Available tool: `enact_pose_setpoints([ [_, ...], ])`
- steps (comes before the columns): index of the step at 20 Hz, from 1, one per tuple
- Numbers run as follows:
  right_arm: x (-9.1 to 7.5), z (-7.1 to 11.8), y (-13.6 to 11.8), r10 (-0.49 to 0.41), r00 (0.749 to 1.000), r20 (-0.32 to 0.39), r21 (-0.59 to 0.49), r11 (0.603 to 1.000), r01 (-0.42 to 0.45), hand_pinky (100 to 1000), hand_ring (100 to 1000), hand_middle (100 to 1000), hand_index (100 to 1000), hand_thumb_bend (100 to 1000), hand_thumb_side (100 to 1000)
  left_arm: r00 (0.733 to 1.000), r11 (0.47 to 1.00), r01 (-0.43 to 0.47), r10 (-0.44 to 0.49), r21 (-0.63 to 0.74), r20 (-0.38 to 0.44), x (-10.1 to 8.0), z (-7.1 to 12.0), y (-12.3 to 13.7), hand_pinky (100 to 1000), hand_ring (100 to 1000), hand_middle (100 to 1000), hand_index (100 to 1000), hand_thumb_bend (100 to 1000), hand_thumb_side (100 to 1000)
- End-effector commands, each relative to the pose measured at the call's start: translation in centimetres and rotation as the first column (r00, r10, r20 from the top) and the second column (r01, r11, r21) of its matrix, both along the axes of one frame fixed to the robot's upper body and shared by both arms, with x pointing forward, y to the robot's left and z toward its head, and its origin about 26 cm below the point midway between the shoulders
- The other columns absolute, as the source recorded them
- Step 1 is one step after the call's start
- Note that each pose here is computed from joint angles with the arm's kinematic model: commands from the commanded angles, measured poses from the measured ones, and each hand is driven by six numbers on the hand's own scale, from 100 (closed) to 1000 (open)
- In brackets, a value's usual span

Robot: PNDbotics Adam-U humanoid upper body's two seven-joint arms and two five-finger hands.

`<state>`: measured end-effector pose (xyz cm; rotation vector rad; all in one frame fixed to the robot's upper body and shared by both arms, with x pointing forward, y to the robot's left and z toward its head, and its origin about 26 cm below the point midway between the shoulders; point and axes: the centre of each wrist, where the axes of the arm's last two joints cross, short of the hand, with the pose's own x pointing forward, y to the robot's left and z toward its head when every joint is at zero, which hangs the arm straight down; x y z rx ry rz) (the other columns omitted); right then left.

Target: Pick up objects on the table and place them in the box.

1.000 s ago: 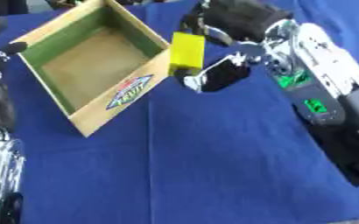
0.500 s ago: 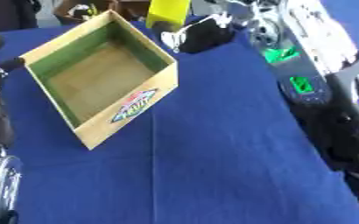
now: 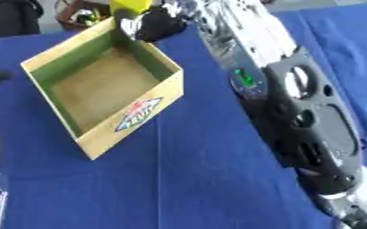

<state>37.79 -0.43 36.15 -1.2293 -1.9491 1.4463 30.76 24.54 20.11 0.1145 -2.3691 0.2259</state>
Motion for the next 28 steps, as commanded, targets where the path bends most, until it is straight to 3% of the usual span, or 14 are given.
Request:
enact_pose_setpoints([
  [1, 0.0, 0.1, 2.0, 0.003, 1.0, -0.012, 0.022, 1.0, -0.003, 701, 627, 361, 413, 100, 461, 0.999, 1.0, 0.021, -0.021, 0.008, 0.03, -0.2, 0.8, -0.3, 683, 852, 770, 824, 100, 989],
  [9, 1.4, -3.7, 5.9, -0.048, 0.992, -0.115, -0.011, 0.999, 0.047, 706, 640, 362, 417, 100, 451, 0.999, 1.0, 0.027, -0.027, 0.008, 0.027, -0.2, 0.8, -0.3, 684, 853, 771, 824, 100, 989],
  [18, 2.9, -8.3, 8.0, -0.152, 0.964, -0.217, -0.077, 0.987, 0.138, 706, 653, 367, 428, 100, 432, 0.999, 0.999, 0.038, -0.039, 0.011, 0.027, -0.2, 0.9, -0.5, 684, 855, 765, 824, 100, 987],
  [23, 3.1, -9.0, 8.6, -0.202, 0.954, -0.22, -0.085, 0.979, 0.188, 706, 661, 374, 438, 100, 430, 0.999, 0.999, 0.042, -0.042, 0.014, 0.026, -0.2, 1.0, -0.5, 684, 856, 765, 824, 100, 988],
  [28, 3.0, -9.3, 8.9, -0.244, 0.95, -0.196, -0.082, 0.969, 0.232, 715, 705, 447, 529, 100, 458, 0.999, 0.999, 0.046, -0.047, 0.017, 0.028, -0.2, 1.0, -0.6, 684, 856, 765, 824, 100, 988],
])
